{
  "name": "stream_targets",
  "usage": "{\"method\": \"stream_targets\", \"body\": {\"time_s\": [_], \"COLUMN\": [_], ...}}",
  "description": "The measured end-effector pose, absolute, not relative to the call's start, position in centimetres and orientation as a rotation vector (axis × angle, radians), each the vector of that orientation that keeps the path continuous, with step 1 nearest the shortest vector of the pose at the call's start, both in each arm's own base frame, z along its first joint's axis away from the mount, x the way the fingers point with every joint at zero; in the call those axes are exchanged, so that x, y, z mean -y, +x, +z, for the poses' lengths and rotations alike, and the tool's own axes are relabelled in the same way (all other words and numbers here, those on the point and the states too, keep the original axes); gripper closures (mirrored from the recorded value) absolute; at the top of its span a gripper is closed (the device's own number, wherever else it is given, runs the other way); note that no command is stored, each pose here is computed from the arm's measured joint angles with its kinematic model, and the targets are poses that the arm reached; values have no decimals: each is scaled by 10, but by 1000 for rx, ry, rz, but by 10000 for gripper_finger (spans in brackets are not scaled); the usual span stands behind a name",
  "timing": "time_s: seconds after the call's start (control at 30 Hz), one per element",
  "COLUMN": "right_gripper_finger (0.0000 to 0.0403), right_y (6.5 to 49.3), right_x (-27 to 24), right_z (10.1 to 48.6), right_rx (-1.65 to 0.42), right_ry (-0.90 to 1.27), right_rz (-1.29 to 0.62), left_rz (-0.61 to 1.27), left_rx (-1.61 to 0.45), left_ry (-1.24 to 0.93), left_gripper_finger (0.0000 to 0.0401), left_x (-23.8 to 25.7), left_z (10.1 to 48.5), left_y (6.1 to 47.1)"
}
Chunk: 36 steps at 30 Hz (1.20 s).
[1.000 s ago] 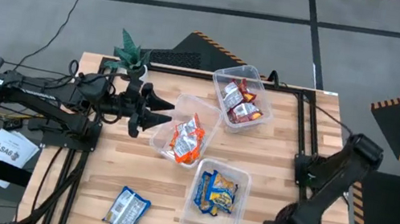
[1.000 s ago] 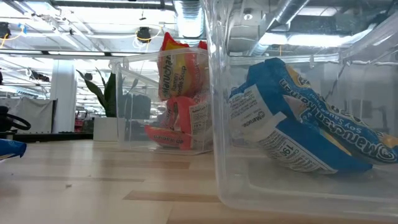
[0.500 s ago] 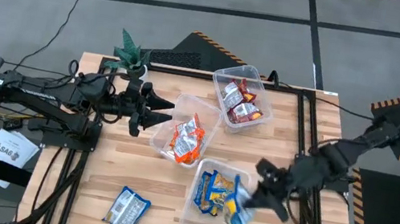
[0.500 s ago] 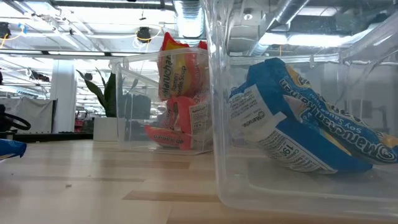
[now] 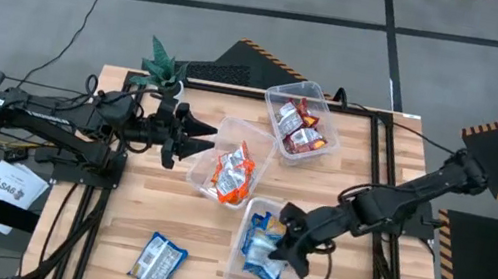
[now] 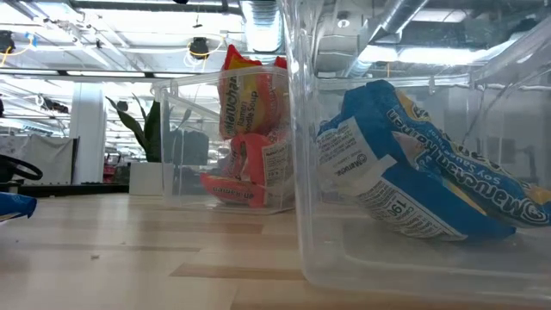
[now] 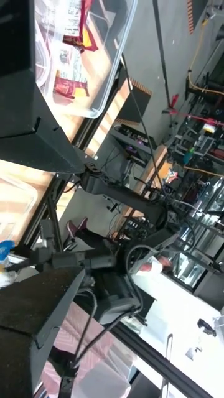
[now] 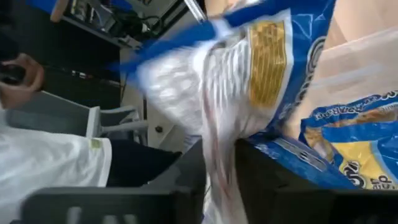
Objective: Sort Maruchan noodles
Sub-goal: Put the blue noodle pack into the bottom transparent bin
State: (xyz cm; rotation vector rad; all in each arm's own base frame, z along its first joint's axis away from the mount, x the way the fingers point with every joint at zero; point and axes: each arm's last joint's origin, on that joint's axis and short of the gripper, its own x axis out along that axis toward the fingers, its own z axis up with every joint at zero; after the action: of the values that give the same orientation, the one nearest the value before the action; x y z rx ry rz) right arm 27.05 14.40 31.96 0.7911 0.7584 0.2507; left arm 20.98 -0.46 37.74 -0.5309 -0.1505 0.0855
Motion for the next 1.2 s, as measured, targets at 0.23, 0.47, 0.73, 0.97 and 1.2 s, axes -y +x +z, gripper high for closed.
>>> {"method": "stream_targets", "body": {"time_s": [0.23,0.47,0.73,0.97,1.2], "right_gripper_finger": [182,120,117,117,117], "right_y": [267,251,221,205,200], "right_x": [-143,-123,-104,-92,-89], "right_z": [323,353,371,370,364], "right_rx": [-778,-656,-577,-596,-647], "right_ry": [782,794,723,671,637], "right_rz": [298,303,188,40,-14], "left_rz": [86,-63,-343,-118,389], "left_rx": [151,110,-323,-714,-977], "left_ry": [-531,-621,-793,-1052,-1296], "left_gripper_finger": [159,159,159,159,159], "left_x": [5,9,62,122,163], "left_z": [377,378,368,334,284], "left_y": [210,209,196,161,144]}}
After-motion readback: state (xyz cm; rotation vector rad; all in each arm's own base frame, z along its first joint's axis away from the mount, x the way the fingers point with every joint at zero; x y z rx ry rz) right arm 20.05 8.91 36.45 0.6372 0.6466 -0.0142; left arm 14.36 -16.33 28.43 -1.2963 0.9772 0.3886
